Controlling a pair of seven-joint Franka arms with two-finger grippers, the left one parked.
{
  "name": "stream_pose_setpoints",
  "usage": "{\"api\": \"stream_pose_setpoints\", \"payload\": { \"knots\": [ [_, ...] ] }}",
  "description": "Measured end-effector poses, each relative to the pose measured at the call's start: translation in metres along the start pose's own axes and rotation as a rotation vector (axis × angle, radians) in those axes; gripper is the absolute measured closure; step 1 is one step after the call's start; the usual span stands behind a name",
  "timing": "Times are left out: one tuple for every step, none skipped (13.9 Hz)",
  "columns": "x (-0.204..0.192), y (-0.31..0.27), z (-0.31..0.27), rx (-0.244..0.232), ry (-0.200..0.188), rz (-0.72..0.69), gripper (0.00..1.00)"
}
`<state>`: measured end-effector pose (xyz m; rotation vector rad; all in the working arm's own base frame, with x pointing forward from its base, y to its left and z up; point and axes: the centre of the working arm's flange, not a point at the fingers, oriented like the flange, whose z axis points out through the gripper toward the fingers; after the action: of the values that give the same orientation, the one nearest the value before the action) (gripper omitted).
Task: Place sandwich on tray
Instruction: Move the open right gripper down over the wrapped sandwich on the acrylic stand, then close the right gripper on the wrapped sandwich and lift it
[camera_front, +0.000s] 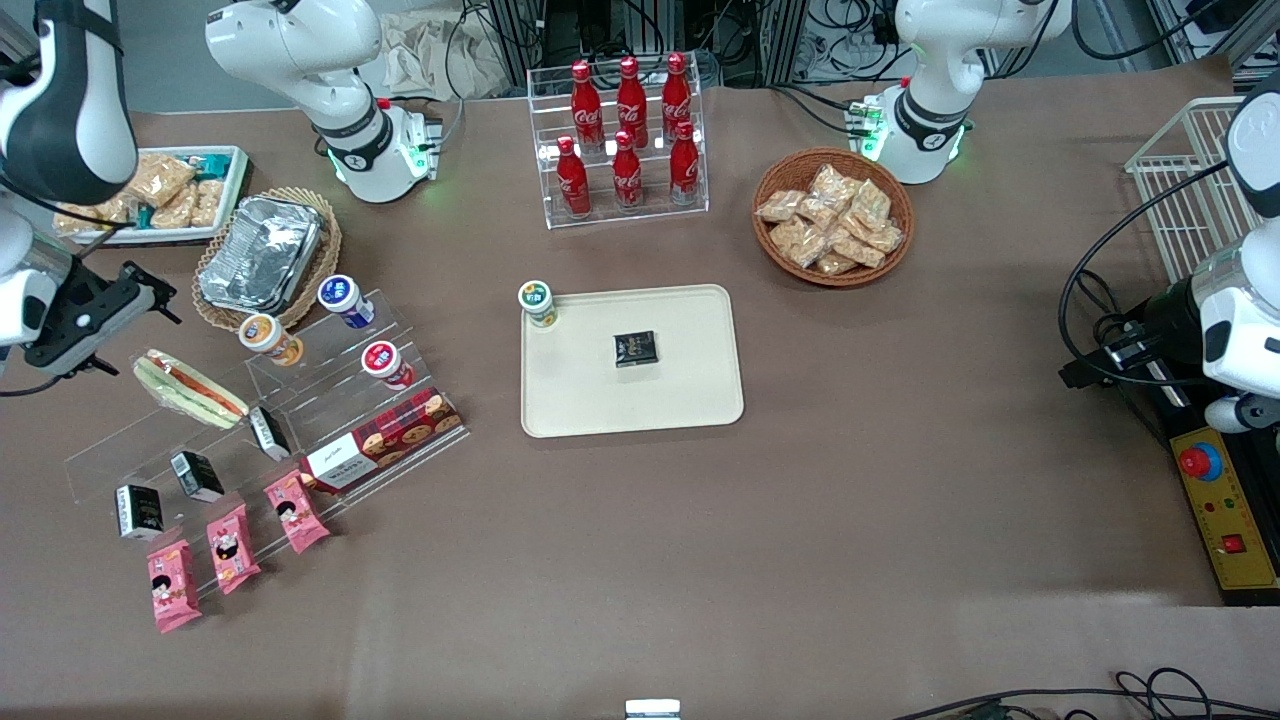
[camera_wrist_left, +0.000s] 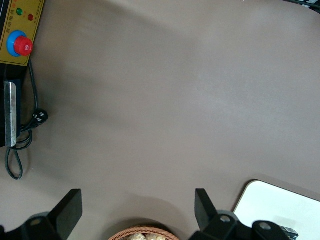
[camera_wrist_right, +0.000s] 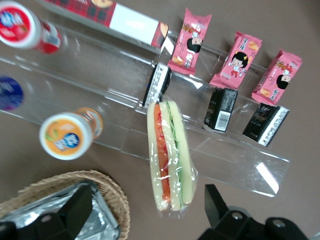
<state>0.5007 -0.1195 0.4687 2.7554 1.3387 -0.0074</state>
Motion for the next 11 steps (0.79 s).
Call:
{"api": "stream_pose_setpoints", "payload": {
  "knots": [
    [-0.004,0.002,0.014,0.002,-0.005,-0.015,0.0],
    [-0.006,0.004,0.027,0.008,-0.014,-0.028,0.0],
    [-0.007,0.005,0.041,0.017,-0.023,-0.042,0.0],
    [-0.007,0.006,0.052,0.029,-0.034,-0.057,0.0],
    [-0.007,0.006,0.062,0.036,-0.041,-0.072,0.0],
    [-0.006,0.007,0.069,0.038,-0.045,-0.09,0.0],
    [-0.007,0.01,0.075,0.037,-0.048,-0.104,0.0],
    [-0.011,0.014,0.081,0.034,-0.05,-0.114,0.0],
    [-0.016,0.018,0.087,0.03,-0.051,-0.123,0.0],
    [-0.019,0.021,0.093,0.029,-0.053,-0.13,0.0],
    [-0.021,0.023,0.1,0.029,-0.057,-0.135,0.0]
  ]
}}
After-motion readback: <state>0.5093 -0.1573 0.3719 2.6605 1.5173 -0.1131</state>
